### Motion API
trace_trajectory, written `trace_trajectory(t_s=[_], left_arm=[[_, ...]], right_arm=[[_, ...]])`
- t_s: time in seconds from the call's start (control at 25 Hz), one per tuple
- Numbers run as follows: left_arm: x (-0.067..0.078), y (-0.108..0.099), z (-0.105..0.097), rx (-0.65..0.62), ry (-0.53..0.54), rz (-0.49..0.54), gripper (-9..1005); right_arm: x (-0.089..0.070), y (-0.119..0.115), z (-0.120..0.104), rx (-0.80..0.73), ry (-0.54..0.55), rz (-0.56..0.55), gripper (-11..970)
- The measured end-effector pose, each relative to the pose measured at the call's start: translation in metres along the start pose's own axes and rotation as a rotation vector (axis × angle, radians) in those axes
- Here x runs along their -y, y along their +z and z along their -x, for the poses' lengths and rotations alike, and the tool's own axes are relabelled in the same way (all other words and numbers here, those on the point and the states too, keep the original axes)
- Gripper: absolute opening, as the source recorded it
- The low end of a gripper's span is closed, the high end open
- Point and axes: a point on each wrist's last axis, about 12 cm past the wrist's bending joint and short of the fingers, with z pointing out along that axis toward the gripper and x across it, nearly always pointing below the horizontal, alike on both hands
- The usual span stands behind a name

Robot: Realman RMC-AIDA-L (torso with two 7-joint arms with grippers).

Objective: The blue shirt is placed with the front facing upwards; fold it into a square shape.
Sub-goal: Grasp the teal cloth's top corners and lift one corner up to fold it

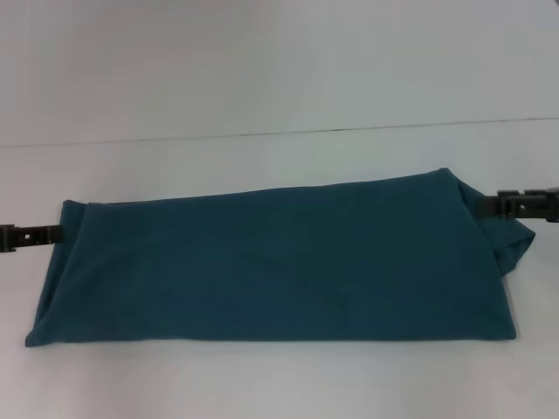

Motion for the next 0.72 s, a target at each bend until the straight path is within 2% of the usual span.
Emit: trace_trajectory(t_s=[0.2,0.24,0.32,0.48,0.72], left_arm=[[0.001,0.019,0.006,-0.044,-0.049,-0.024,822],[0.001,0.023,0.008,-0.065,-0.076,-0.017,823],[0.001,0.028,0.010,-0.089,-0.093,0.008,823],[0.005,0.038,0.012,-0.118,-0.072,0.063,826],[0.009,0.052,0.014,-0.141,-0.061,0.132,863]], right_arm=[[-0.004,0.022,-0.005,0.044,-0.129,-0.007,781],[-0.004,0.026,-0.005,0.045,-0.145,-0.019,812],[-0.004,0.032,-0.005,0.040,-0.169,-0.039,810],[-0.002,0.043,-0.003,0.003,-0.206,-0.068,808],[-0.003,0.046,-0.001,0.000,-0.225,-0.069,809]])
